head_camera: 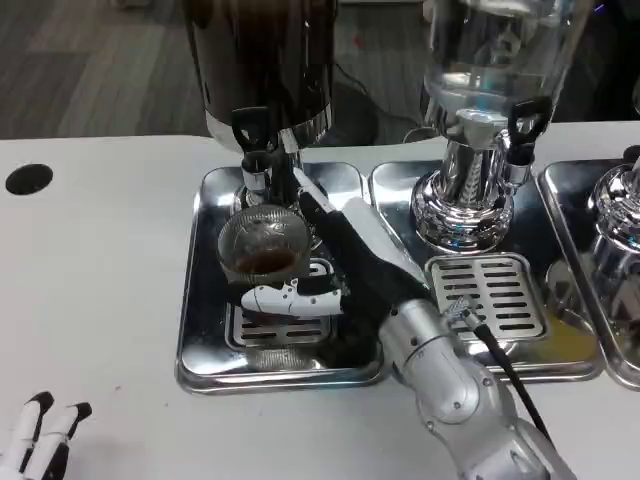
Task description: Grasp the cup under the faucet to collect the drink, then remove the cup.
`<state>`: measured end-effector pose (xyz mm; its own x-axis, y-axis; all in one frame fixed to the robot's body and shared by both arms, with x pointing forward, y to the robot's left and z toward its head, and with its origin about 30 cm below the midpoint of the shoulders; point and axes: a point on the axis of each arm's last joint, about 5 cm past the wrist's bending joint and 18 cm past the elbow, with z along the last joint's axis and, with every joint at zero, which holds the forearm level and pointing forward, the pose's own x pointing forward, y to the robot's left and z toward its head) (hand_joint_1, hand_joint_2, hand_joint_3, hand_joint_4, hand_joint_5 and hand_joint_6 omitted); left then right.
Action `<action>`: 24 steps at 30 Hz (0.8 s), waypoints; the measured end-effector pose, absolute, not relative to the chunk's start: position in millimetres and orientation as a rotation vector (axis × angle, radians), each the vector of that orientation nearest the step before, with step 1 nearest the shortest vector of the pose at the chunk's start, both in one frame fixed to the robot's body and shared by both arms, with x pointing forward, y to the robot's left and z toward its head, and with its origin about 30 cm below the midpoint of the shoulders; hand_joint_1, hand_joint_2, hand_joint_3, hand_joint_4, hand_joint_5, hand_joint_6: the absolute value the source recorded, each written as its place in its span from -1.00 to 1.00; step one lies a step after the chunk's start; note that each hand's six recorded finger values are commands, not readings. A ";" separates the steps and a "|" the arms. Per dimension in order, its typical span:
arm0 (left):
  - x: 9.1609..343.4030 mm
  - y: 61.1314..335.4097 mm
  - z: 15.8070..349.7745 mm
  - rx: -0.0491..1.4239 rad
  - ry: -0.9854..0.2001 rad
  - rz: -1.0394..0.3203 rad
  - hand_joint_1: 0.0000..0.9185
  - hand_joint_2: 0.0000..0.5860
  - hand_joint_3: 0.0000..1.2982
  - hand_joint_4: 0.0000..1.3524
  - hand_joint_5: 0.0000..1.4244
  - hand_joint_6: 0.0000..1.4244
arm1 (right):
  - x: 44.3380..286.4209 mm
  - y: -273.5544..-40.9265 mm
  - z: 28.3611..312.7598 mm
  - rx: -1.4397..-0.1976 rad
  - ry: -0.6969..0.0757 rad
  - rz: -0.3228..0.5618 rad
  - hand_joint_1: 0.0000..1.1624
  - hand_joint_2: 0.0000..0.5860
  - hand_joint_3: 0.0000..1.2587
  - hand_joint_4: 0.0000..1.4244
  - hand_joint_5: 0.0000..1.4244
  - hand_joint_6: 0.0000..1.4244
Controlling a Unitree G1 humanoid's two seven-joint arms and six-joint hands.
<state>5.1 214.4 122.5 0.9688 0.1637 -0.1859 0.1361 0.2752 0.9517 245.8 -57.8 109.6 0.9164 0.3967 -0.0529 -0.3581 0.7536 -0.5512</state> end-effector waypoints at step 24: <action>4.8 214.4 122.9 1.296 0.272 0.007 -1.00 -0.80 -0.70 -0.95 -0.82 -0.38 | 247.4 -55.2 104.4 -0.634 -0.039 0.391 0.26 -0.73 -0.91 -0.99 -0.95 -1.00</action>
